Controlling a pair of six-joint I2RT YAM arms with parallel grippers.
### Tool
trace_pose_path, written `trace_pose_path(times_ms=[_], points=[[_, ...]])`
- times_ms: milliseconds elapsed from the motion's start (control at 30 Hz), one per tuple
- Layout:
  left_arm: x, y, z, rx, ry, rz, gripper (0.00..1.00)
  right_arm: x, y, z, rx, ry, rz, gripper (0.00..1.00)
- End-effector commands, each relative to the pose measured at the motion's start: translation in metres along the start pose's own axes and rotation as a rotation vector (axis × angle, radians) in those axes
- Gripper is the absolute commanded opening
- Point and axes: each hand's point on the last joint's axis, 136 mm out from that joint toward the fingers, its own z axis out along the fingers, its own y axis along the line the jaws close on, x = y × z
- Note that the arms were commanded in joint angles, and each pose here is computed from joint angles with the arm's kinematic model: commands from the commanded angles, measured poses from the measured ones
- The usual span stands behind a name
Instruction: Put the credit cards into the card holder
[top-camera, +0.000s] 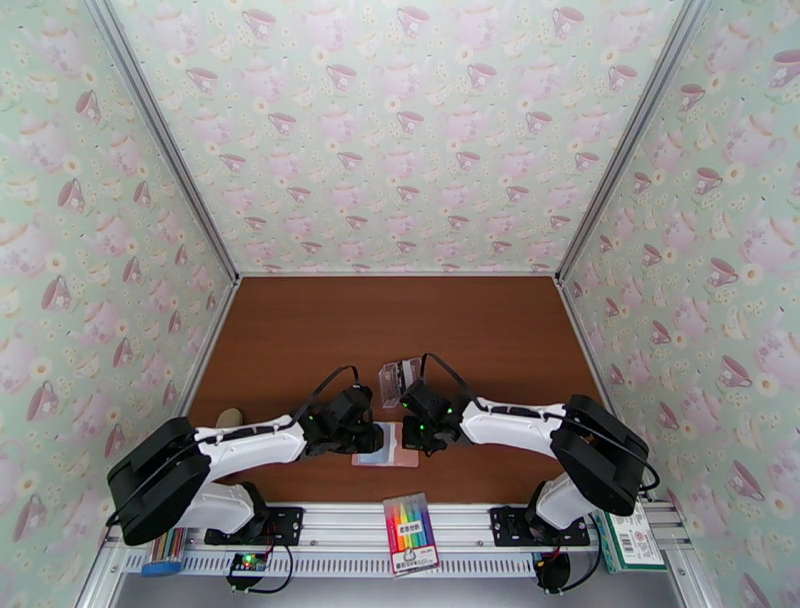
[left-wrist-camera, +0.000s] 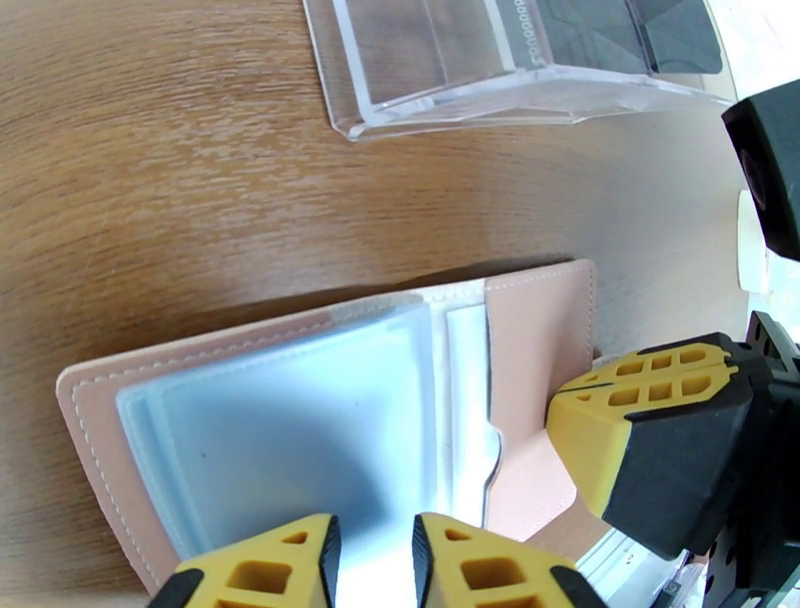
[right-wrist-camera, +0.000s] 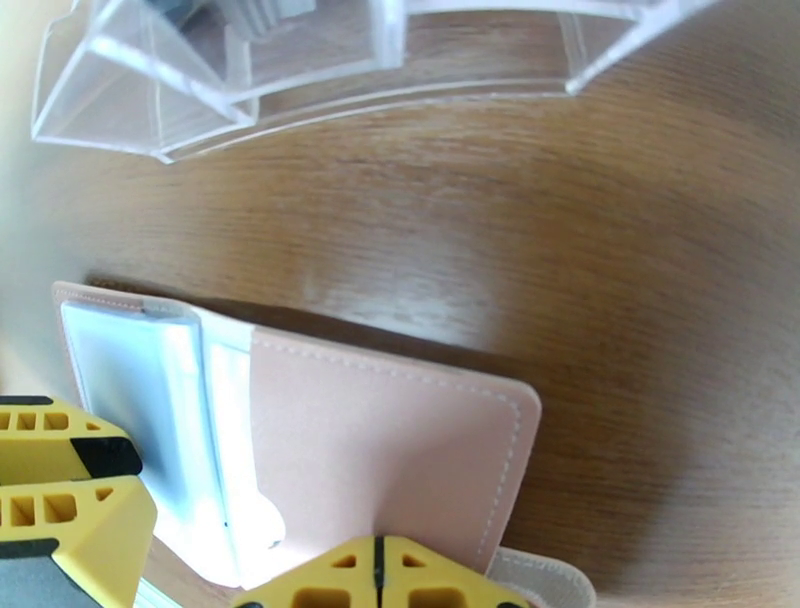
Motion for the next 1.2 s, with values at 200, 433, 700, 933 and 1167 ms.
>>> trace_pose_path(times_ms=[200, 433, 700, 933, 1167], points=[[0.009, 0.015, -0.002, -0.034, 0.016, -0.026, 0.29, 0.000, -0.009, 0.001, 0.061, 0.001, -0.015, 0.06], [0.000, 0.000, -0.014, 0.010, -0.013, -0.015, 0.30, -0.014, 0.012, -0.031, 0.008, -0.069, -0.038, 0.19], [-0.007, -0.010, -0.024, 0.035, -0.040, -0.012, 0.32, -0.047, 0.031, -0.078, 0.027, -0.187, -0.105, 0.40], [-0.007, -0.010, -0.026, 0.034, -0.043, -0.012, 0.32, -0.090, 0.032, -0.107, 0.127, -0.270, -0.139, 0.52], [-0.007, -0.003, -0.026, 0.008, -0.052, -0.015, 0.33, -0.127, 0.027, -0.101, 0.250, -0.265, -0.186, 0.63]])
